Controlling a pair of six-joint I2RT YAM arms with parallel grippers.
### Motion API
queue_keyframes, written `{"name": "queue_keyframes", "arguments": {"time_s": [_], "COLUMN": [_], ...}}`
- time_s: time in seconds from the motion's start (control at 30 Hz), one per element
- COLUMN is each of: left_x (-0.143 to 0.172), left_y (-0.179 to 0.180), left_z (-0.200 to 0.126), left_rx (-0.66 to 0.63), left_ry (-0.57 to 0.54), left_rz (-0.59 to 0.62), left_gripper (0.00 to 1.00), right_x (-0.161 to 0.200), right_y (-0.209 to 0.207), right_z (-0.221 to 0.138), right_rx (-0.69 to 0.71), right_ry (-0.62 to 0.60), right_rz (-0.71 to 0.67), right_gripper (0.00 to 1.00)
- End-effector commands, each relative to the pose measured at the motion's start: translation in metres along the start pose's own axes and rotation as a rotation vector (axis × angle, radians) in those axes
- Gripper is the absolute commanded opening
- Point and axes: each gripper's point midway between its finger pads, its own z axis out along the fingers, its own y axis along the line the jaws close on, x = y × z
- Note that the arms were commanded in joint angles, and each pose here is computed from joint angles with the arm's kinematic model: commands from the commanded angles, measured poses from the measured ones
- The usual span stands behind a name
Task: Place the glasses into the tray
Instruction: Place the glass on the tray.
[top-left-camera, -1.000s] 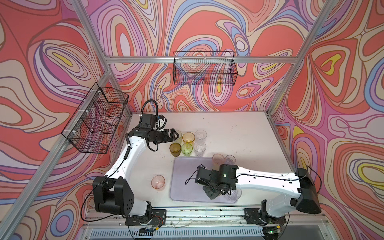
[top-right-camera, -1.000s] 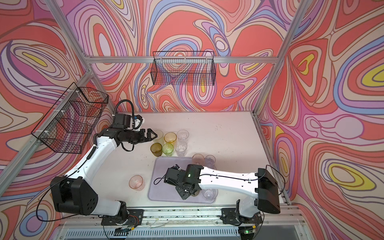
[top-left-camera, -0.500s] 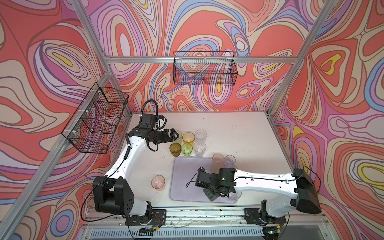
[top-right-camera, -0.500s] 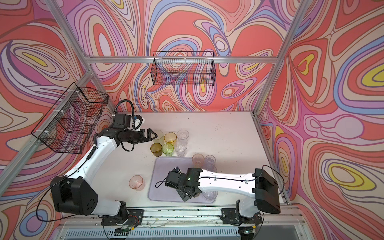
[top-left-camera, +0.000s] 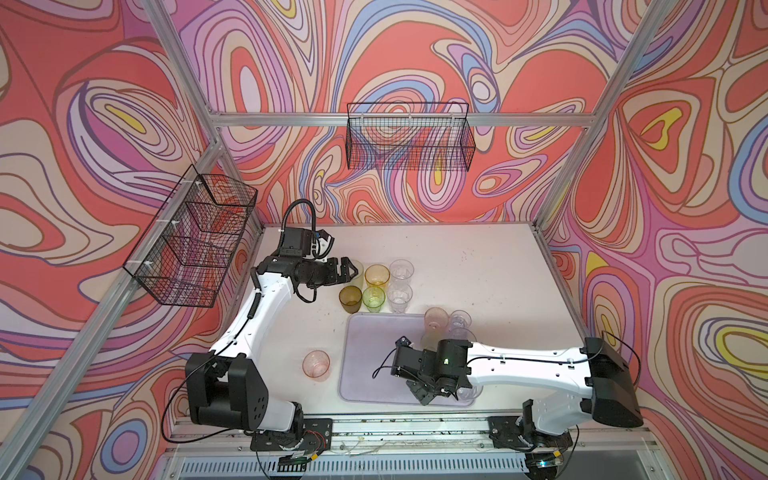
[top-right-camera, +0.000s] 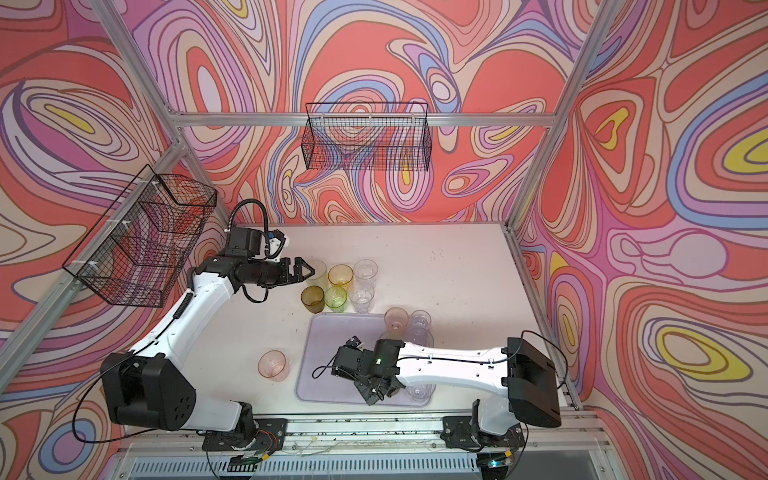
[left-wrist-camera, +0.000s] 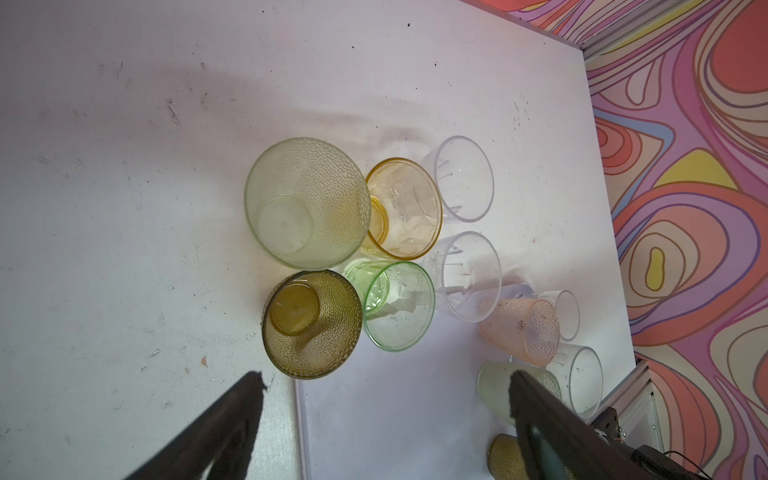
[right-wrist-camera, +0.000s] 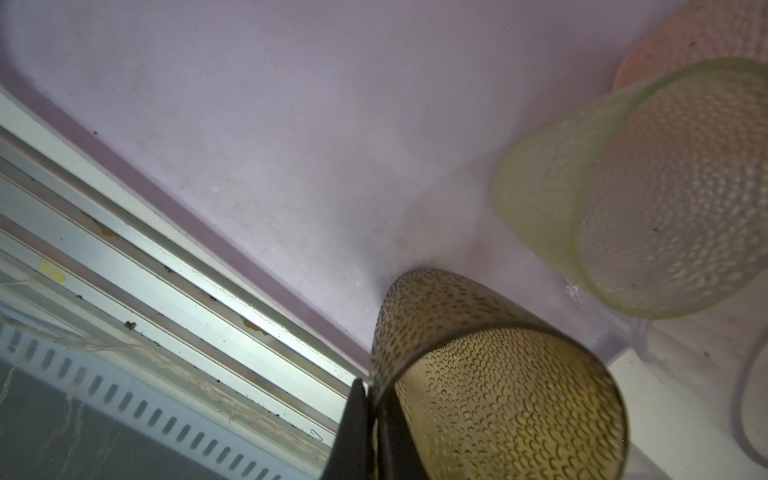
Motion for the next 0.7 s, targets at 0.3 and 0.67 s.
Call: {"name": "queue_keyframes", "arguments": {"time_s": [0.3,0.67], "left_x": [-0.0049,-0.0048], "left_y": [-0.0083,-0.0085], "left_z": [-0.0074,-0.0072], "left_rx": [0.014,0.015], "left_ry": [-0.017,-0.016], "left_rz": [0.017,0.018], "left_gripper": [0.95,0.95], "right_x": [0.0009,0.0012], "right_y": [-0.0007,-0.0017], "right_z": [0.0003,-0.0034], "right_rx": [0.007,0.008], "right_ry": [-0.016,-0.017], "right_rz": [-0.005,-0.001], "right_gripper": [0.04,0.09]}}
